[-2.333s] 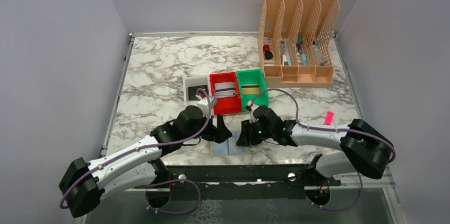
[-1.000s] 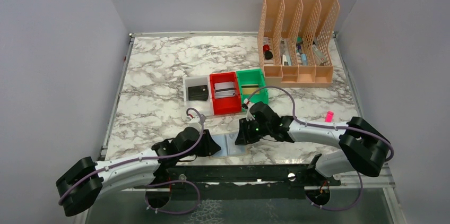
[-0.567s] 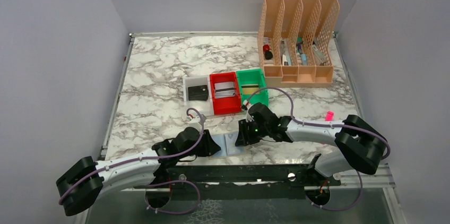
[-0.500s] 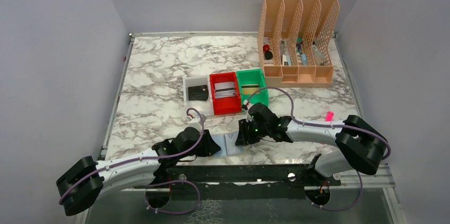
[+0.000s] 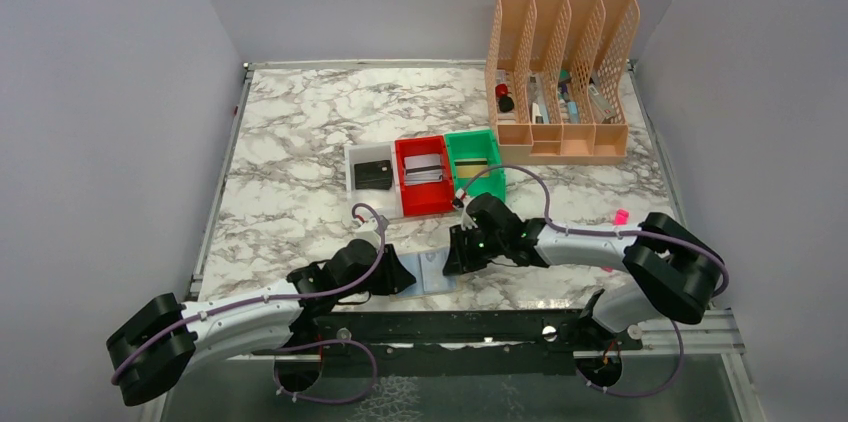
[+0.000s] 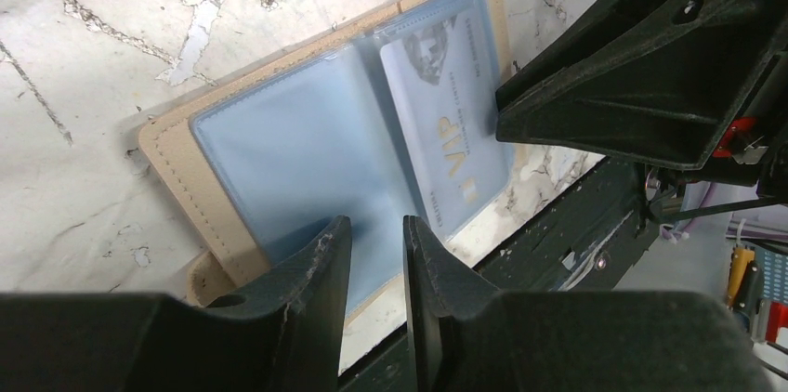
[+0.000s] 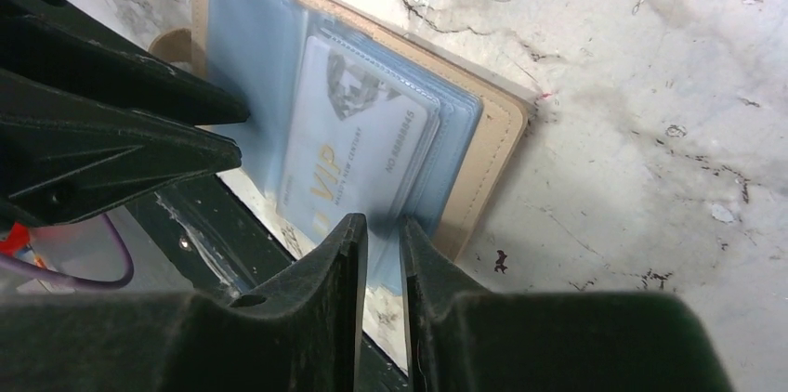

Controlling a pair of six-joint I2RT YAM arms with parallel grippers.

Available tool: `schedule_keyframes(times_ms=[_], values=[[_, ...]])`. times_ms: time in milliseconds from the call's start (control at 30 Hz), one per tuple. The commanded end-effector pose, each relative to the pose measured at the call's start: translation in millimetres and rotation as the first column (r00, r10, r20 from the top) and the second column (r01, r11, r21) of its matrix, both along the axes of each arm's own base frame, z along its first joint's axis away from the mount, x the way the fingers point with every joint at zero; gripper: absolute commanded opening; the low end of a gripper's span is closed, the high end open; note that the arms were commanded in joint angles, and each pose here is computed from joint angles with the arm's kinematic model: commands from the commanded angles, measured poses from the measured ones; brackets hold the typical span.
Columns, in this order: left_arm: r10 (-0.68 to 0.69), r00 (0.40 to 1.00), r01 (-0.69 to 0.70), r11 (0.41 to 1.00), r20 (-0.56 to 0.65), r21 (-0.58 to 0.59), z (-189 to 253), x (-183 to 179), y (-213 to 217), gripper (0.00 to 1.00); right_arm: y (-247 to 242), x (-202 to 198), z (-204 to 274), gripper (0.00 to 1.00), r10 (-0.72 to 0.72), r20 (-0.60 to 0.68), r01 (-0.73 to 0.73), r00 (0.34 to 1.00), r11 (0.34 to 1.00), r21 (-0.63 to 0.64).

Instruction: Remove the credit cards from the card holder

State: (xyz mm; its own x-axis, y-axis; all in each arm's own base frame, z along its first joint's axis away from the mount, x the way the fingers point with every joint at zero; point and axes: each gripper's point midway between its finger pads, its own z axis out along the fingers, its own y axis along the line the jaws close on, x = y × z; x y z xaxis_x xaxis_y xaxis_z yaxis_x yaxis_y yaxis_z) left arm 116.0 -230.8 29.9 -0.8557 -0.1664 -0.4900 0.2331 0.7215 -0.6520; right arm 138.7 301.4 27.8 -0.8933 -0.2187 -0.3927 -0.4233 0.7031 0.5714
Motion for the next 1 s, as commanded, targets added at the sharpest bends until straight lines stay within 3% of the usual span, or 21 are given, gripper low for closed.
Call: schedule_keyframes(times_ms=[0, 300, 500, 733, 967], values=[[-0.001, 1.000, 0.001, 1.000, 0.005, 0.020, -3, 1, 2, 0.31, 9, -2, 18, 0.24, 0.053, 0.032, -0.055, 0.998, 0.997, 0.050], [-0.002, 1.000, 0.002, 1.000, 0.004, 0.018, -2, 1, 1, 0.31, 11, -1, 26, 0.31, 0.052, 0.037, -0.054, 0.998, 0.997, 0.057], [-0.006, 1.000, 0.006, 1.000, 0.004, 0.012, 0, 0, -1, 0.31, 0, 5, 9, 0.35, -0.004, 0.031, 0.005, 1.000, 1.000, -0.022], [-0.010, 1.000, 0.010, 1.000, 0.005, 0.007, 1, 0, -1, 0.30, 10, -9, -3, 0.34, 0.059, -0.039, -0.059, 0.997, 0.998, 0.020], [-0.012, 1.000, 0.012, 1.000, 0.004, 0.009, 0, -1, -1, 0.29, 11, -3, 10, 0.29, 0.057, 0.009, -0.057, 0.998, 0.998, 0.035]])
